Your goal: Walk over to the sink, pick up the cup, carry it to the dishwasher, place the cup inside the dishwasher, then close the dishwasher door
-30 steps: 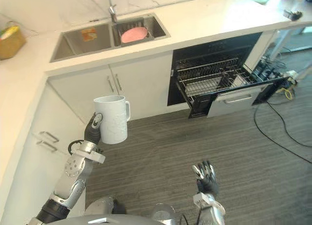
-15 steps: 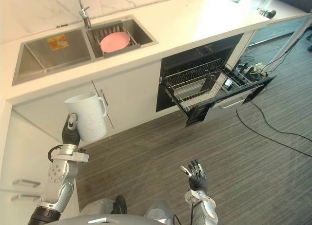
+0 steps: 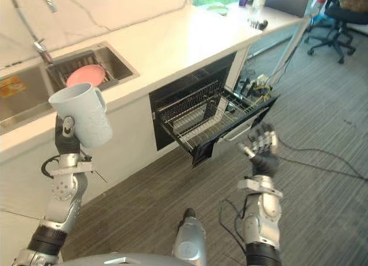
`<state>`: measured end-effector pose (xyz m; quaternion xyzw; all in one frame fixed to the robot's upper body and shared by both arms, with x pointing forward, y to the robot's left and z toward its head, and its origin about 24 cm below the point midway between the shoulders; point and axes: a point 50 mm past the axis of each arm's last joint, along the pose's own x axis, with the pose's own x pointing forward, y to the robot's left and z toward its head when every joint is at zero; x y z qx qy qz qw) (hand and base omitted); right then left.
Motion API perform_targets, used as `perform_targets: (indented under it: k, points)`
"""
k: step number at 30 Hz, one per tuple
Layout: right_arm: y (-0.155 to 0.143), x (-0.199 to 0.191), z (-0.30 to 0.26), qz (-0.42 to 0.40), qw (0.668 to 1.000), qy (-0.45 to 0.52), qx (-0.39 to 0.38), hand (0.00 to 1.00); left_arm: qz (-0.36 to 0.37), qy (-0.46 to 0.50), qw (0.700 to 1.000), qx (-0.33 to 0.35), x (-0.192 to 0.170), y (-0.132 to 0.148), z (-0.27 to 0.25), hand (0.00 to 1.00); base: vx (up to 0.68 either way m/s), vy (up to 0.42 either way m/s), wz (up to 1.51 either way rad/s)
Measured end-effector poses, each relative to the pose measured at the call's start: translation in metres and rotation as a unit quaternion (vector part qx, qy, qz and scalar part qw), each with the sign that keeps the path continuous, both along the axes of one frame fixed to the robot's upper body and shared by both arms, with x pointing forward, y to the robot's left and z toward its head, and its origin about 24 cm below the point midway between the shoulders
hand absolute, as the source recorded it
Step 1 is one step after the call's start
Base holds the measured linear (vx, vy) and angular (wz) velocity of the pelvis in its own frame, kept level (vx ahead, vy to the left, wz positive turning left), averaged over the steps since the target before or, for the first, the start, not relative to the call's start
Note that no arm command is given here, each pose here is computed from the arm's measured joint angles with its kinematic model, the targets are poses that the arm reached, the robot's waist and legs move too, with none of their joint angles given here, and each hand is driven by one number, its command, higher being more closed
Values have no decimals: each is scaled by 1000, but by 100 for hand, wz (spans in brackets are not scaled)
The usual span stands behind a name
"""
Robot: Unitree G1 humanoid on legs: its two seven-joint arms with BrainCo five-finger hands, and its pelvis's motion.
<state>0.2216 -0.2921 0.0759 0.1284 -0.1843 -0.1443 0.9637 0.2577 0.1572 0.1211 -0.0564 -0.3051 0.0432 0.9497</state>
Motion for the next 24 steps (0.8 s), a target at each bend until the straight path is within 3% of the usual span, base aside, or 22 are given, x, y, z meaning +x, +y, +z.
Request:
perform_targets:
  k: [3,10,19,24]
  points:
    - [2,0,13,8,999,-32,6,0,-7,-36,999,-3,11,-5,20,100,143,-150,-17]
    - [6,-1,5,41,999,-12,29,0,-3,32,999,-27,8,-12,-8,100,230,-144,-3]
    - [35,5,-10,106,993,25,35,0,-2,64,997,-31,-13,-7,-27,100,296,61,-55]
    - [47,13,-10,132,990,24,45,0,-15,32,999,-30,-5,-3,-13,100,314,166,-39]
